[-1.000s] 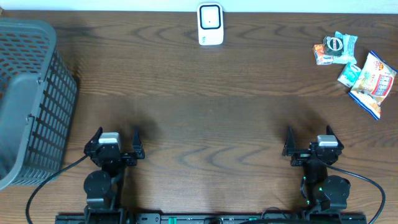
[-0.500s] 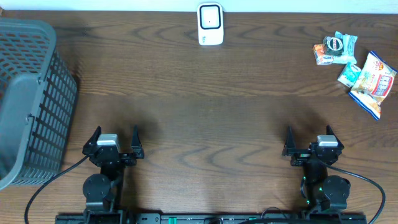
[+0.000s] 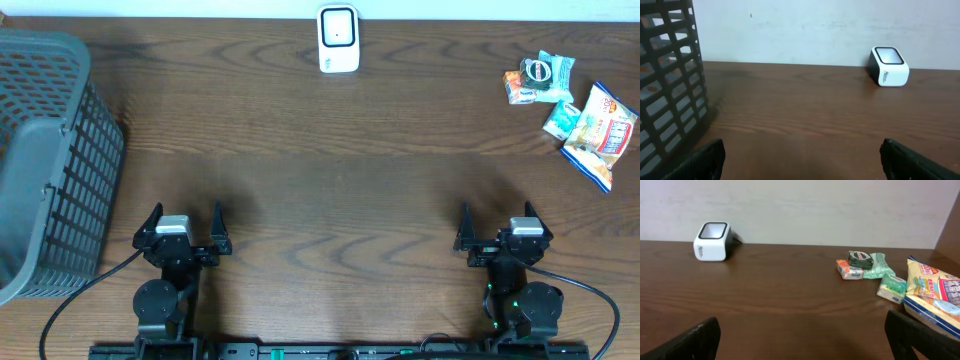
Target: Scan the item barcode
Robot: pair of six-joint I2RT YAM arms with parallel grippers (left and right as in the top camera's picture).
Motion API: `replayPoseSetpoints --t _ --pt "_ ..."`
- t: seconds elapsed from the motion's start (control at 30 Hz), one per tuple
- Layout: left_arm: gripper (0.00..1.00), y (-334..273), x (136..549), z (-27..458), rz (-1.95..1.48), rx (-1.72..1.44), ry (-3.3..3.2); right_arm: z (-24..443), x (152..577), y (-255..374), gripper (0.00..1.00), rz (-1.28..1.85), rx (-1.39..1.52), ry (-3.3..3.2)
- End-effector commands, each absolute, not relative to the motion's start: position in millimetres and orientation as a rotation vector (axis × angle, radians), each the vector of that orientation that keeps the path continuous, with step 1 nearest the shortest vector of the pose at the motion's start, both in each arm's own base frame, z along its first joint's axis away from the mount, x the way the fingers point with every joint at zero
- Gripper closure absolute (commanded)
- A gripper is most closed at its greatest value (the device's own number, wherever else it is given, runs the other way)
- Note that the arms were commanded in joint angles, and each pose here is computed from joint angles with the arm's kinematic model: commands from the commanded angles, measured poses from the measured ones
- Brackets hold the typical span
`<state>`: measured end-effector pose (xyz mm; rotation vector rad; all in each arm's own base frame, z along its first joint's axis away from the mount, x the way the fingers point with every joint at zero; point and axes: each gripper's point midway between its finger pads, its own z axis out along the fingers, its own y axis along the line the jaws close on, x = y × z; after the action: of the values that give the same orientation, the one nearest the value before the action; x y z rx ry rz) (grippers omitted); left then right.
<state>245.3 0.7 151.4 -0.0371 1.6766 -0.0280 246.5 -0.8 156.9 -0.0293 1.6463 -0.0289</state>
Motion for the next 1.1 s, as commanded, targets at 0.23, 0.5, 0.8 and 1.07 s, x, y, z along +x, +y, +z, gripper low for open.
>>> replayPoseSetpoints --t 0.23,0.5,0.8,1.07 --pt "0.02 3.1 243.8 136.7 -0.010 -0.042 1.725 156.2 246.2 1.4 0.01 -0.030 -0.043 1.647" --pt "0.02 2.5 243.9 136.7 -0.001 -0.026 1.724 156.2 246.2 1.3 0.01 -0.030 -0.043 1.647" --pt "0.02 0.6 243.9 137.1 -0.006 -0.013 1.723 156.2 246.2 1.3 0.01 -0.030 -0.043 1.647" --pt "0.02 0.6 244.0 136.7 -0.006 -0.013 1.725 156.2 246.2 1.3 0.01 -0.030 -0.043 1.647"
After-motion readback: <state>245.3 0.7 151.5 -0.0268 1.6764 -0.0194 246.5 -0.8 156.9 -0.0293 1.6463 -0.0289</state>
